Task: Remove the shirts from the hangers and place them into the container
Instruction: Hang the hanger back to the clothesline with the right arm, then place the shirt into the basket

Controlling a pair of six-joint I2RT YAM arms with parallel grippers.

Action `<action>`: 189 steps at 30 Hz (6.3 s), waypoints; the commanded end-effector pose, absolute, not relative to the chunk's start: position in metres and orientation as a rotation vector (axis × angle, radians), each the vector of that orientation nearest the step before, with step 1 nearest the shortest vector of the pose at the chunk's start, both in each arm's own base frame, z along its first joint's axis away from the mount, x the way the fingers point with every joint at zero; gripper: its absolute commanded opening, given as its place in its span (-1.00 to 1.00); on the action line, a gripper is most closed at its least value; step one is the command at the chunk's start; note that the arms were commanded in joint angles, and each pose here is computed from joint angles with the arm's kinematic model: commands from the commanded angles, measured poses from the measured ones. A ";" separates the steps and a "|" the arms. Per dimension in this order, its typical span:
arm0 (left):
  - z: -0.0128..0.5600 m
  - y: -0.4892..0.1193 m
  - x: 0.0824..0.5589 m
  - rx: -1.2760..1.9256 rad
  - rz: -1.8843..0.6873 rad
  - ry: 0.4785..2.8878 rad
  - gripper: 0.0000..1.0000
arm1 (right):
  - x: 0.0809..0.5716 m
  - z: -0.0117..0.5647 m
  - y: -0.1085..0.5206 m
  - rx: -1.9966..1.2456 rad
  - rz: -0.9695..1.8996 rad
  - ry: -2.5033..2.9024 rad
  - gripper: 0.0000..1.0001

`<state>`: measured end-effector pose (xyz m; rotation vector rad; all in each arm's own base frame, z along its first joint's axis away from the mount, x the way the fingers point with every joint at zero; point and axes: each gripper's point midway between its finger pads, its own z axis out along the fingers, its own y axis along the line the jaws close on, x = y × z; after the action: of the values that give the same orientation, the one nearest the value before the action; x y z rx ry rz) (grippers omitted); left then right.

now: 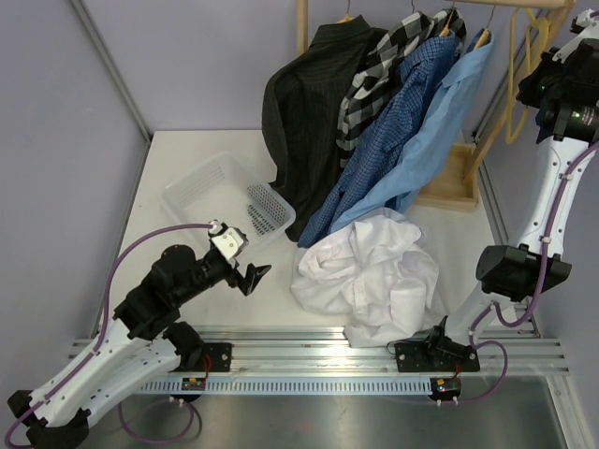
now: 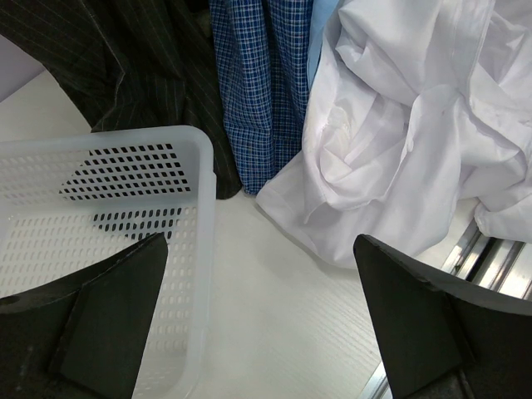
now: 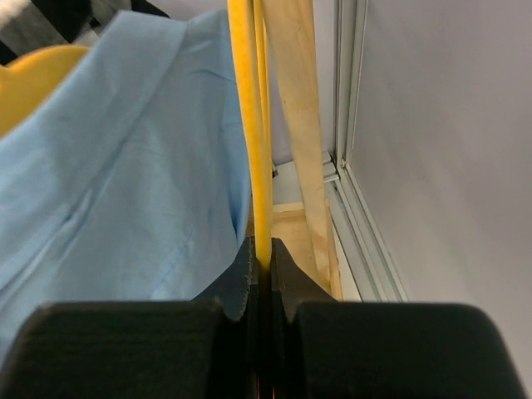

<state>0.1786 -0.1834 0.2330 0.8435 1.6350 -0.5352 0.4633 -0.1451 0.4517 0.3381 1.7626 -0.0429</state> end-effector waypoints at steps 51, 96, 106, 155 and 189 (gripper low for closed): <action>0.235 -0.233 0.166 0.891 -0.814 1.702 0.98 | 0.223 0.286 0.077 -0.516 0.711 1.844 0.99; 0.148 -0.454 0.145 0.844 -0.846 1.787 -1.00 | 0.228 0.250 0.059 -0.426 0.567 1.894 0.99; 0.301 -0.350 0.148 0.729 -0.749 1.568 -1.00 | 0.228 0.252 0.058 -0.418 0.555 1.891 0.99; 0.809 -0.039 0.244 -0.283 -0.129 0.487 -1.00 | 0.232 0.245 0.053 -0.397 0.547 1.914 0.99; 0.809 -0.039 0.306 -0.318 -0.512 0.371 -1.00 | 0.232 0.246 0.051 -0.400 0.520 1.914 0.99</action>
<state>0.3594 -0.0488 0.7692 -0.3079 0.5732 -0.3943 0.2285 0.0542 0.2408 -0.3881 1.9402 0.5584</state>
